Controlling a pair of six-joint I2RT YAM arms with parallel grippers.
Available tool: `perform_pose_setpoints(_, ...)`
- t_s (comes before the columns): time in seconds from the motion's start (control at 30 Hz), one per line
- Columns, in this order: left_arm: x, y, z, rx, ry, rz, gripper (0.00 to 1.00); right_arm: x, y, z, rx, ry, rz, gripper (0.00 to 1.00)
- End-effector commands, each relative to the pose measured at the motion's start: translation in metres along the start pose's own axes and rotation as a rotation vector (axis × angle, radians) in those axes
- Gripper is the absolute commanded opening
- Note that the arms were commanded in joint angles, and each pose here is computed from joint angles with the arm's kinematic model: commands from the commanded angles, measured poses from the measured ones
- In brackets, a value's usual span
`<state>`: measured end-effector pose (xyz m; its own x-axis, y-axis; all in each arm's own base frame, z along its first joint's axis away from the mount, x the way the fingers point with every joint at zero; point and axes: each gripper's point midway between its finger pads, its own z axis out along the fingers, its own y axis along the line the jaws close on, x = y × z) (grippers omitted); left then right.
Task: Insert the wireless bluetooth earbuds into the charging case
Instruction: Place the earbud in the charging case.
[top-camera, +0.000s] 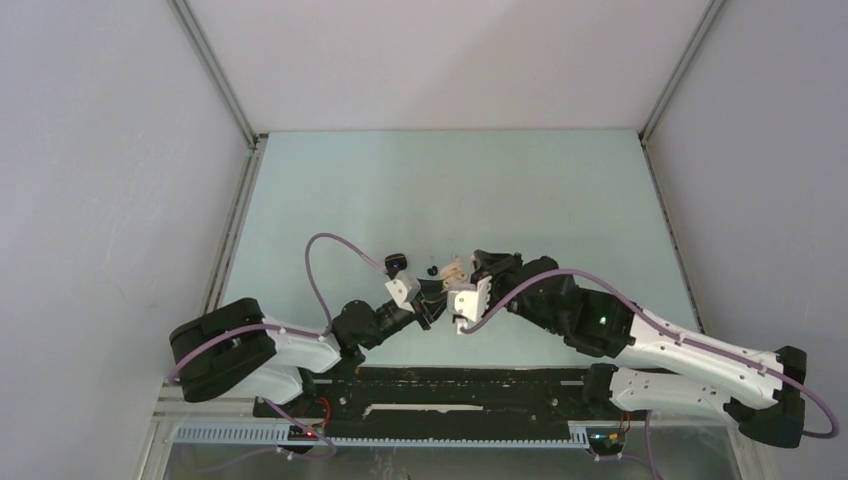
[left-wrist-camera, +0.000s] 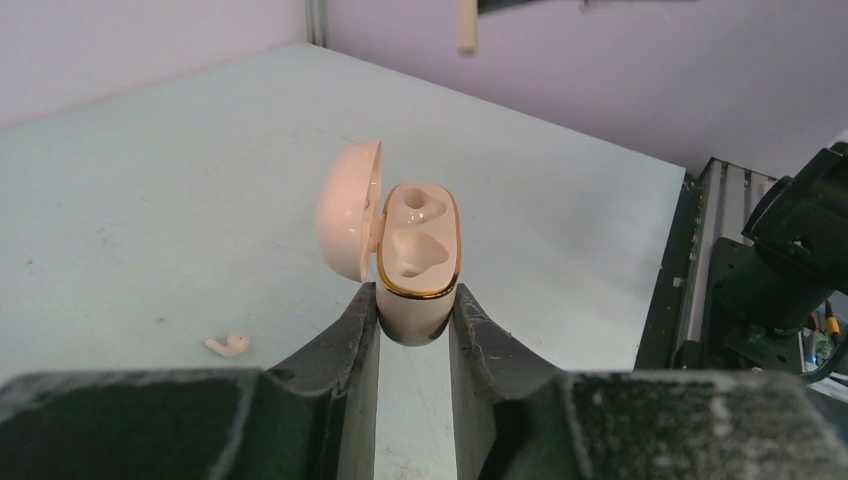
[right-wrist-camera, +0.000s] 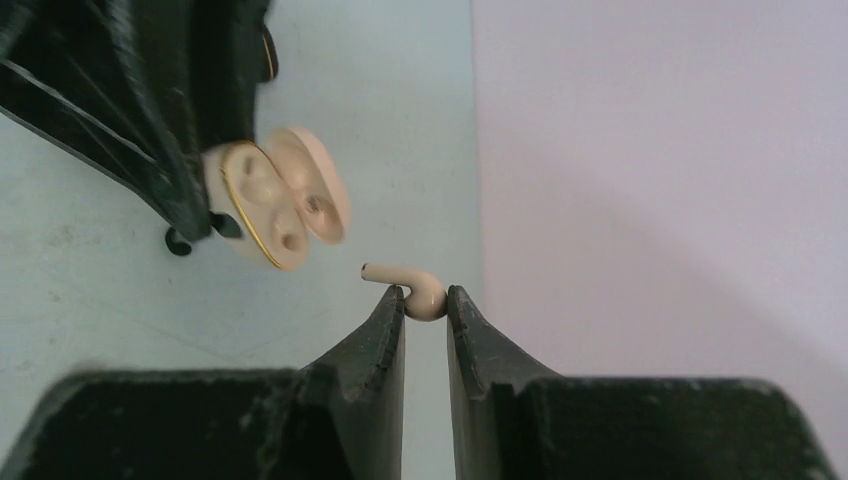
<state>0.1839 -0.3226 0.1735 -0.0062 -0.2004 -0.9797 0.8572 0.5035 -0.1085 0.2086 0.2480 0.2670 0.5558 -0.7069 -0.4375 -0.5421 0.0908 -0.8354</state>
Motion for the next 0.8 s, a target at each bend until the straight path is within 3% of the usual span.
perform_pose_setpoints(0.0,-0.033,0.001,0.002,-0.020,-0.114,0.005,0.00,-0.030,-0.008,0.006,0.082,-0.090,-0.049,0.00)
perform_pose_setpoints(0.37,-0.043,-0.002,-0.003,0.002,-0.141,0.024,0.00,-0.056,0.014,0.017,0.098,-0.189,-0.125,0.00)
perform_pose_setpoints(0.77,-0.044,-0.008,-0.003,0.035,-0.144,0.023,0.00,-0.055,0.025,0.024,0.082,-0.187,-0.176,0.00)
